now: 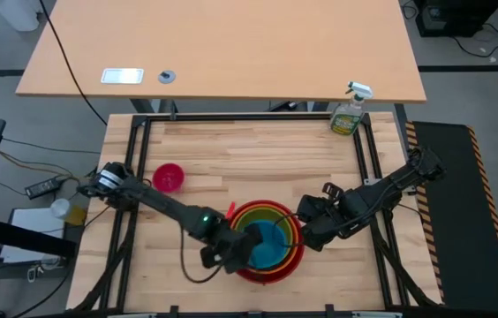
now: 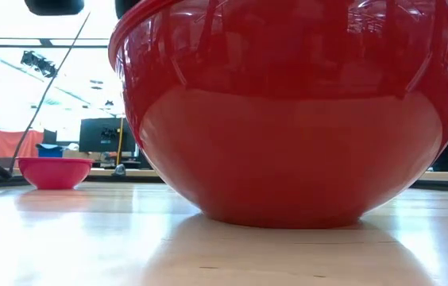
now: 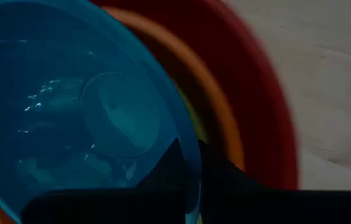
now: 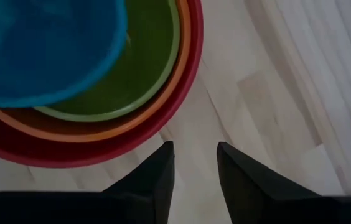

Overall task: Nest bowls inside each other
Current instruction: Stack the blue bowl on the green bowl

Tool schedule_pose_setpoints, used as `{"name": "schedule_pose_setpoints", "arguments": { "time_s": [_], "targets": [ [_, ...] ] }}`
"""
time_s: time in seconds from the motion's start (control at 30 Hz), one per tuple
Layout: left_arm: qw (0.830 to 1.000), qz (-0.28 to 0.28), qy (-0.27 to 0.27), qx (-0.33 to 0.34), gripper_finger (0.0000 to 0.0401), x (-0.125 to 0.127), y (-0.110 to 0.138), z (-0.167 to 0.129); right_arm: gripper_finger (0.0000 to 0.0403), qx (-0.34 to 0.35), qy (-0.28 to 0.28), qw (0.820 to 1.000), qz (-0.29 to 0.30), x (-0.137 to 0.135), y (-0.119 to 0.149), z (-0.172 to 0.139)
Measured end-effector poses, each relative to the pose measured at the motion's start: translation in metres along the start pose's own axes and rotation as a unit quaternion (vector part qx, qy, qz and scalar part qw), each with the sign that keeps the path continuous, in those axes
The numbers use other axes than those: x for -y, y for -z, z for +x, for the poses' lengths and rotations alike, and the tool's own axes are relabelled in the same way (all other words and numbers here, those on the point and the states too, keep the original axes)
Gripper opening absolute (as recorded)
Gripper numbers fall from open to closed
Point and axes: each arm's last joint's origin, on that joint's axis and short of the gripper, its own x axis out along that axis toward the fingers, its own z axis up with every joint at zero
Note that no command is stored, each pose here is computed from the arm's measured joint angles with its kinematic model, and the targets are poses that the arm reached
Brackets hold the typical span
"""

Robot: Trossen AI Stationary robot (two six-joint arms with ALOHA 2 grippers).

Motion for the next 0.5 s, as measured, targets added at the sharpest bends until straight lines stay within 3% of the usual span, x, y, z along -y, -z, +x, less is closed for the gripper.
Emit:
{"name": "schedule_pose_setpoints", "arguments": {
  "time_s": [0.17, 0.5],
  "targets": [
    [0.999, -0.041, -0.005, 0.014, 0.0036, -0.0121, 0.0087, 0.0020, 0.0129, 0.003, 0.001, 1.000, -0.004, 0.0000, -0.0002, 0.0000],
    [0.996, -0.085, 0.006, 0.028, 0.0171, -0.0063, 0.0018, 0.0000, 0.0129, 0.015, 0.001, 1.000, -0.006, -0.0009, -0.0016, 0.0000]
  ]
}}
